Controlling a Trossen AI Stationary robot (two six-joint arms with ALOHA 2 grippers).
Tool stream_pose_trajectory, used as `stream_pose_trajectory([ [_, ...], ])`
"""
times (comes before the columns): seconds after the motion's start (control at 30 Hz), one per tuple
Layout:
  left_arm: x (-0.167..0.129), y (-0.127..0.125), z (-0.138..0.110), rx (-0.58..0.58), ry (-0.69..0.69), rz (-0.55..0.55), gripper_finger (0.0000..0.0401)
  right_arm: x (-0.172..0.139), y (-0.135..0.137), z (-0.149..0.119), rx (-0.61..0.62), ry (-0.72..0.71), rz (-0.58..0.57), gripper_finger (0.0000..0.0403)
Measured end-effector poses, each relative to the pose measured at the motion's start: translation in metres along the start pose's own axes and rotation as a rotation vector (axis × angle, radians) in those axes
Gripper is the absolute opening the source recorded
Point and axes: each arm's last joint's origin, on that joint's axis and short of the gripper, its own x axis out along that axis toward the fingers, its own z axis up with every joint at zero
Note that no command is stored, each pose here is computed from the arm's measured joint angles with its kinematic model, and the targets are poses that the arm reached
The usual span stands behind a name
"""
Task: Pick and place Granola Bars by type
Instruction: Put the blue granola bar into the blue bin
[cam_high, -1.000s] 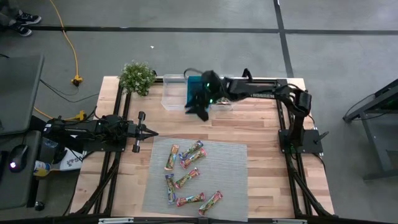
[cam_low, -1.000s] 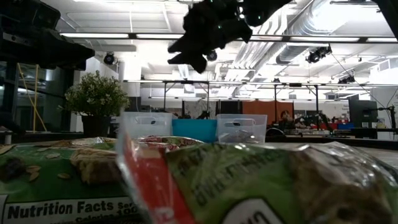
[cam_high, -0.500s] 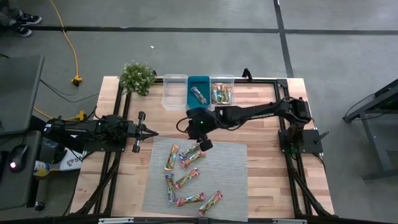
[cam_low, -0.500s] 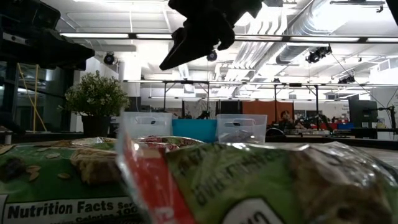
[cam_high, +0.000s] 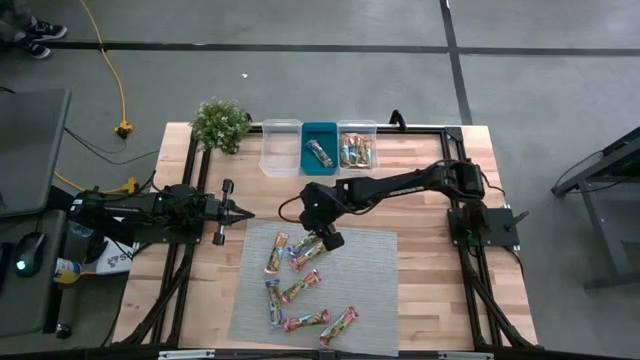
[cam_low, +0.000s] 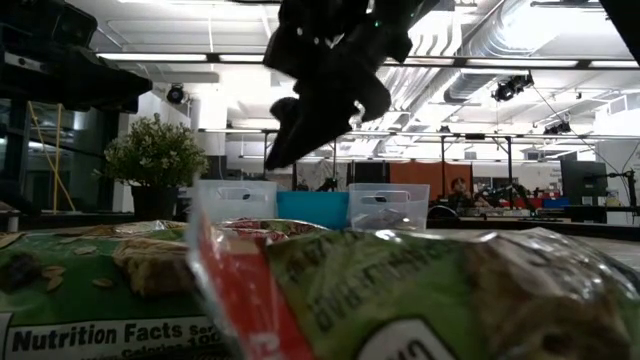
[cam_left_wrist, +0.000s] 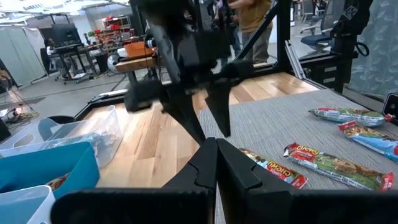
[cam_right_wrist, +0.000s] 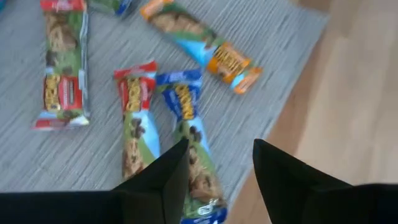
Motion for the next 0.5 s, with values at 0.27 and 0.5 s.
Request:
stream_pose_trajectory([
  [0.27,0.000,0.000,0.000,0.000,0.000,0.000,0.0001,0.014,0.000,-0.007,-0.017,0.023,0.027,0.0199],
  [0.5,0.000,0.000,0.000,0.000,0.000,0.000,0.0001,0.015,0.002,-0.007,-0.089,0.033,0.021,0.0212],
])
